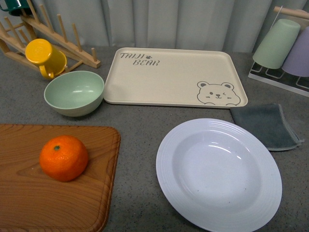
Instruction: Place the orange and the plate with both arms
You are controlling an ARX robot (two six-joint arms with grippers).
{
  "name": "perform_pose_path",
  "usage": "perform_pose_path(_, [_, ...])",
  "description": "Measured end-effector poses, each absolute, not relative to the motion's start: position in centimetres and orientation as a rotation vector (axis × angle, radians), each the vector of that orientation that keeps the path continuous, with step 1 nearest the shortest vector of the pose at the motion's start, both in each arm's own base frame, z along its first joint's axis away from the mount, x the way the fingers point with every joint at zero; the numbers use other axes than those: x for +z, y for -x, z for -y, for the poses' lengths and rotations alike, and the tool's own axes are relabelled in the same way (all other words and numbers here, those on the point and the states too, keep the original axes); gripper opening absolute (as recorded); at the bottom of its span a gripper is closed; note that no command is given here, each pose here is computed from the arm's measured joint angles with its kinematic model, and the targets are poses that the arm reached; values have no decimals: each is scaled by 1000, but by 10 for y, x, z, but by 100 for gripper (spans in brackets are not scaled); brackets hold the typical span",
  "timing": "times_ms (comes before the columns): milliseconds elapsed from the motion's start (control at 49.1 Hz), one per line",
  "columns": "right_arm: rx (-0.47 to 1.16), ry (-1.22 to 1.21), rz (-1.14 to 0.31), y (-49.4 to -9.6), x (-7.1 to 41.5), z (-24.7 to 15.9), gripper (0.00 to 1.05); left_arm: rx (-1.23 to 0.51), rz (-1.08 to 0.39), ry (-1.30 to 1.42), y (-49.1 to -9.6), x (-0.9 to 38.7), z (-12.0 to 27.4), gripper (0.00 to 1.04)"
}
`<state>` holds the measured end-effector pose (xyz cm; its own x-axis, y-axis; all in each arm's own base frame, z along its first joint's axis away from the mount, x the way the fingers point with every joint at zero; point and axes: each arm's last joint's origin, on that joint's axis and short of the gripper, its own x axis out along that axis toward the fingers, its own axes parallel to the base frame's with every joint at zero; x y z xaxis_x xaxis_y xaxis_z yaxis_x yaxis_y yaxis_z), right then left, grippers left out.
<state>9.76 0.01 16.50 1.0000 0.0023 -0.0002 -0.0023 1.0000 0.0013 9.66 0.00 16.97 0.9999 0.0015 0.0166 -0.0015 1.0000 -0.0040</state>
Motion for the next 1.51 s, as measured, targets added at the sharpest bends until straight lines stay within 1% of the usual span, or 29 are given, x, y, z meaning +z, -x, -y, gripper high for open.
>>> perform_pose_path(163, [2,-1,0,-98,165,0,96,2,17,4,-97,170,0,98])
perform_pose_path(183, [2,-1,-1,-98,165,0,96,25,0,18,-97,169,0,98])
perform_pose_path(224, [2,-1,0,-98,165,0,96,175,-120,63,-99,166,-1,98])
perform_pose_path(265, [0,-1,0,-98,165,0,96,255,-180,72,-103,164,-2,98])
perform_pose_path(305, [3,-1,0,-98,165,0,96,289,-219,77,-107,162,-3,98])
perform_pose_path(366, [2,-1,-1,-98,165,0,96,303,-238,85,-116,168,-3,98])
perform_pose_path(488, [2,-1,0,-98,165,0,96,236,-251,103,-144,187,2,98])
perform_pose_path(570, [2,-1,-1,-98,165,0,96,164,-355,92,-172,193,17,98])
perform_pose_path(712, [2,-1,0,-98,165,0,96,60,-494,28,-214,188,44,98])
perform_pose_path(916, [2,-1,0,-98,165,0,96,3,-601,-69,-248,176,63,98])
perform_pose_path(1058, [2,-1,0,-98,165,0,96,-56,-771,-140,-254,153,73,98])
perform_pose_path(1302, [2,-1,-1,-98,165,0,96,-87,-934,-215,-257,125,74,98])
perform_pose_path(1506, [2,-1,0,-98,165,0,96,-95,-967,-240,-264,121,77,98])
